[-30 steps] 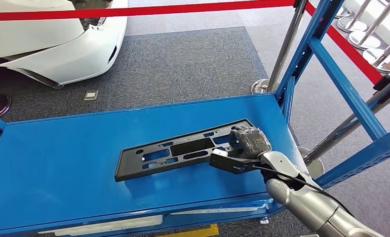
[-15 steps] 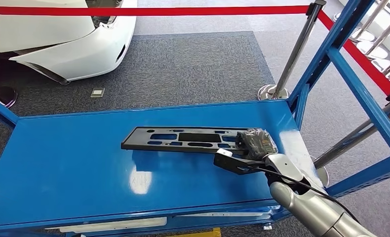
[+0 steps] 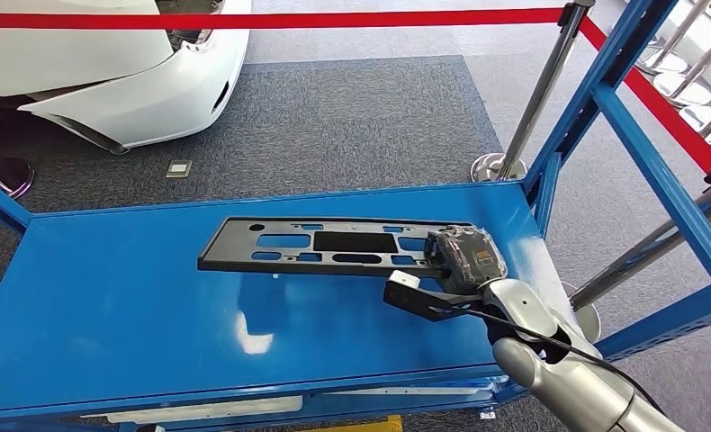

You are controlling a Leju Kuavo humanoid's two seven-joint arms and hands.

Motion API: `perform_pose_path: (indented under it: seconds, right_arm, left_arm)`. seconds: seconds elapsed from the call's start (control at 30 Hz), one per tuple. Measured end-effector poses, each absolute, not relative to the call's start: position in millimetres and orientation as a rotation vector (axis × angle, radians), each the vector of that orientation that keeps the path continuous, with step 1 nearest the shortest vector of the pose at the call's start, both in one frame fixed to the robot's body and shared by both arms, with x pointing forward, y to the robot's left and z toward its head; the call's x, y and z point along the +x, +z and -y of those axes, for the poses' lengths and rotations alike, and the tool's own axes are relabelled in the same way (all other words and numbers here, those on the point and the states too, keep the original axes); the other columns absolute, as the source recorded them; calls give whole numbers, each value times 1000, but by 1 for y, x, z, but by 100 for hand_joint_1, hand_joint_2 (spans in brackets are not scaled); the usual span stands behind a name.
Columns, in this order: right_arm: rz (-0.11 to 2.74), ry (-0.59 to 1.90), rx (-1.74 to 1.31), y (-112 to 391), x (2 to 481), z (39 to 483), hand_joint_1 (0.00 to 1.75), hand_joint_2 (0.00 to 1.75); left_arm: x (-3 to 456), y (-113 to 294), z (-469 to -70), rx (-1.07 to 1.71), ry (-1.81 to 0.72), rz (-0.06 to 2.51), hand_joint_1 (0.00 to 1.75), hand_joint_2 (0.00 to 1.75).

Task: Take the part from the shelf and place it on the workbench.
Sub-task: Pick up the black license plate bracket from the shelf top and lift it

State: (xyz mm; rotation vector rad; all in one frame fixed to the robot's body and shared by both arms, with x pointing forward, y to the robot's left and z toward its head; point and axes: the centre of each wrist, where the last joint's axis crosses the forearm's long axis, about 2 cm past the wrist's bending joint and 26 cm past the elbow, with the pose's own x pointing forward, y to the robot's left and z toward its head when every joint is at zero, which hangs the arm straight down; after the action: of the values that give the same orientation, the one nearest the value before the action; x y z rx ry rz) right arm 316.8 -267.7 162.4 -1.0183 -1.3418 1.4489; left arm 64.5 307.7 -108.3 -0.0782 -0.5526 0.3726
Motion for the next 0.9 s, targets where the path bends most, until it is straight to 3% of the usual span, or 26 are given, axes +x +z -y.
perform_pose_path:
  seconds: [0.17, 0.3, 0.43, 0.9]
  right_arm:
    - [1355, 1447, -1019, 165, 316, 267, 175, 175]
    - [1359, 1448, -1024, 166, 315, 267, 175, 175]
    - [1367, 1455, -1081, 170, 314, 266, 175, 175]
    - [1560, 1475, -1328, 223, 293, 244, 175, 175]
  left_arm:
    - [64, -108, -308, -79, 370, 552, 0, 175]
    - [64, -108, -307, -78, 365, 551, 0, 0]
    - [64, -108, -307, -67, 371, 549, 0, 175]
    - [64, -108, -307, -66, 373, 548, 0, 175]
